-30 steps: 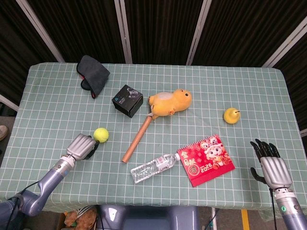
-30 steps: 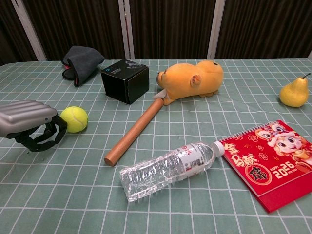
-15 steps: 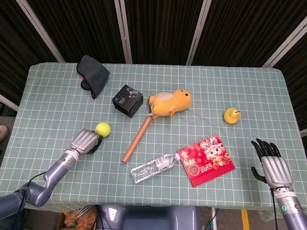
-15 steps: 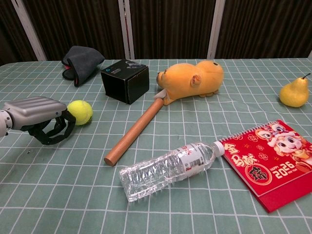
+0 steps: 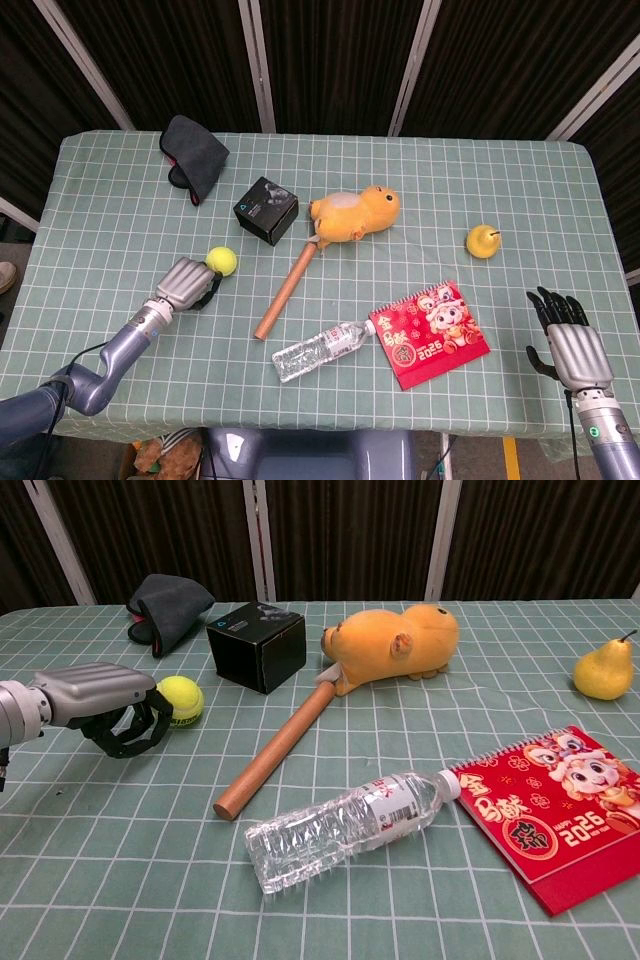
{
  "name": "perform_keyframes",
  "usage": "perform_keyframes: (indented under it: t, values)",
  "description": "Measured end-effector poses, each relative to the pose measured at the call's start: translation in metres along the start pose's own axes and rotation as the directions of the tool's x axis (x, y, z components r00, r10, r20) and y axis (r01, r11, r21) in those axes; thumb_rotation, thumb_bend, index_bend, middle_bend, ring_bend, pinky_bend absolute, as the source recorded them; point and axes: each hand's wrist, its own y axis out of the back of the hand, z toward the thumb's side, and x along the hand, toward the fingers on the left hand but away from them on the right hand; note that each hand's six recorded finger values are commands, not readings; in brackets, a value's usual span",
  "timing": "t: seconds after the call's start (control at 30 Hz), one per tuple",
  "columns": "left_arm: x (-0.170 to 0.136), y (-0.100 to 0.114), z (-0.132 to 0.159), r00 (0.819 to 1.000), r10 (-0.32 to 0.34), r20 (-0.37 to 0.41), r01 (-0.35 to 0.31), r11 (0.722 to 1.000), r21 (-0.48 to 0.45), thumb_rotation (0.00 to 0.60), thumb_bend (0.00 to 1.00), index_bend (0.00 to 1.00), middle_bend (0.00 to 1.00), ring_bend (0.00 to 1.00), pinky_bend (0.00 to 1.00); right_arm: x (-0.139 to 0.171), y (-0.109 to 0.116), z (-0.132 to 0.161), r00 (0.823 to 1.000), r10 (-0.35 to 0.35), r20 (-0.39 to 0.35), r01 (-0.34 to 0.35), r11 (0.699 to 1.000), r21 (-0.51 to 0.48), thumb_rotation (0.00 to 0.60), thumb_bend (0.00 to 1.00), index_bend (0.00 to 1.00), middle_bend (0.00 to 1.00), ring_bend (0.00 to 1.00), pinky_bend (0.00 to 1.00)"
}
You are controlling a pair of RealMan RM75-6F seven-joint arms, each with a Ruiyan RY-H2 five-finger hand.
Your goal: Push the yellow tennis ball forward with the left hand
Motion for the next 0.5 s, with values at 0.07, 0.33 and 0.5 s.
perform_keyframes:
  t: [0.07, 0.33, 0.5]
  values:
    - [0.004, 0.002, -0.001, 1.000, -0.002, -0.001, 0.002, 1.000, 0.003, 0.600, 0.46, 0.58, 0.76, 0.46, 0.55, 0.000, 0.001, 0.000, 1.000, -0.002, 0.001, 0.002, 1.000, 0.000, 0.600, 0.43, 0.00, 0.00, 0.00, 0.00]
    - [0.019, 0.010, 0.001, 1.000, -0.007, 0.006, 0.007, 1.000, 0.015, 0.600, 0.46, 0.59, 0.75, 0.45, 0.48, 0.001, 0.003, 0.001, 1.000, -0.002, -0.011, 0.002, 1.000, -0.014, 0.600, 0.43, 0.00, 0.00, 0.00, 0.00]
    - [0.028, 0.015, 0.004, 1.000, -0.010, 0.014, 0.010, 1.000, 0.009, 0.600, 0.46, 0.59, 0.74, 0.45, 0.48, 0.003, 0.004, 0.001, 1.000, -0.007, -0.013, 0.007, 1.000, -0.018, 0.600, 0.43, 0.00, 0.00, 0.00, 0.00]
